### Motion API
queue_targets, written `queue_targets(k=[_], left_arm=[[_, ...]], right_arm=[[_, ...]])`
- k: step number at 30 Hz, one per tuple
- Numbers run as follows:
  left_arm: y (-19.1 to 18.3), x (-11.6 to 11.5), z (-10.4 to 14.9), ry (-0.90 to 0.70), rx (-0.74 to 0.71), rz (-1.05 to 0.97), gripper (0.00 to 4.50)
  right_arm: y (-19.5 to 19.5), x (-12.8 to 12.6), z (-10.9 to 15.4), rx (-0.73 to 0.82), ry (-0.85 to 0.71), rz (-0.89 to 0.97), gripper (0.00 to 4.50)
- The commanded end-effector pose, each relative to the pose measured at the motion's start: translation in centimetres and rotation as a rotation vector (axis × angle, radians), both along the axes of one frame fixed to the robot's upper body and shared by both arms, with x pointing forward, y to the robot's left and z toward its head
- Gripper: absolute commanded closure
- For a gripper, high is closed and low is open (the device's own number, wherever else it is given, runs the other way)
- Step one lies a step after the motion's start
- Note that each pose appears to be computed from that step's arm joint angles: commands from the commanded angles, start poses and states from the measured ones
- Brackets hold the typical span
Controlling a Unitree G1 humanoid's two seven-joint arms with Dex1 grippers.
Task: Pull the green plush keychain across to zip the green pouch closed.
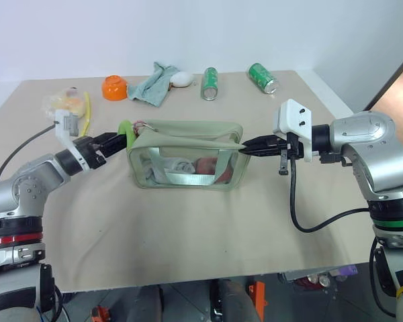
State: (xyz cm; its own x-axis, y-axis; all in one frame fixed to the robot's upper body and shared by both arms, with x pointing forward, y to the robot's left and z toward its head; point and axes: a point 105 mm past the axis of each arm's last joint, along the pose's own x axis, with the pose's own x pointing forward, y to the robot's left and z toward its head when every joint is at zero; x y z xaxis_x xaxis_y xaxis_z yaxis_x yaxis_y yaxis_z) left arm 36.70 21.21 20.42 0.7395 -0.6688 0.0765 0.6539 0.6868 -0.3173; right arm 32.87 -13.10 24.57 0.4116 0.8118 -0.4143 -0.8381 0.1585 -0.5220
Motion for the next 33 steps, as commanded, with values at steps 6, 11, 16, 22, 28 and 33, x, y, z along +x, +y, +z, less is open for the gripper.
queue_targets(k=[6,11,16,22,28,33], left_arm=[[0.0,0.3,2.0,-0.076,0.004,0.010,3.77],[0.5,0.5,3.1,-0.111,0.018,0.029,4.27],[0.6,0.9,5.1,-0.177,0.034,0.028,4.27],[-0.9,1.2,9.8,-0.320,0.089,-0.005,4.27],[-6.7,0.4,11.1,-0.443,0.293,-0.224,4.27],[-10.5,-1.3,11.2,-0.533,0.428,-0.422,4.27]], right_arm=[[0.3,-0.5,0.7,0.013,-0.039,0.012,4.50],[0.5,-0.4,0.6,0.015,-0.039,0.012,4.50],[0.6,-0.4,0.6,0.016,-0.039,0.014,4.50],[0.6,-0.4,0.5,0.019,-0.042,0.012,4.50],[0.7,-0.4,0.6,0.029,-0.051,0.004,4.50],[0.7,-0.4,0.6,0.039,-0.053,0.003,4.50]])
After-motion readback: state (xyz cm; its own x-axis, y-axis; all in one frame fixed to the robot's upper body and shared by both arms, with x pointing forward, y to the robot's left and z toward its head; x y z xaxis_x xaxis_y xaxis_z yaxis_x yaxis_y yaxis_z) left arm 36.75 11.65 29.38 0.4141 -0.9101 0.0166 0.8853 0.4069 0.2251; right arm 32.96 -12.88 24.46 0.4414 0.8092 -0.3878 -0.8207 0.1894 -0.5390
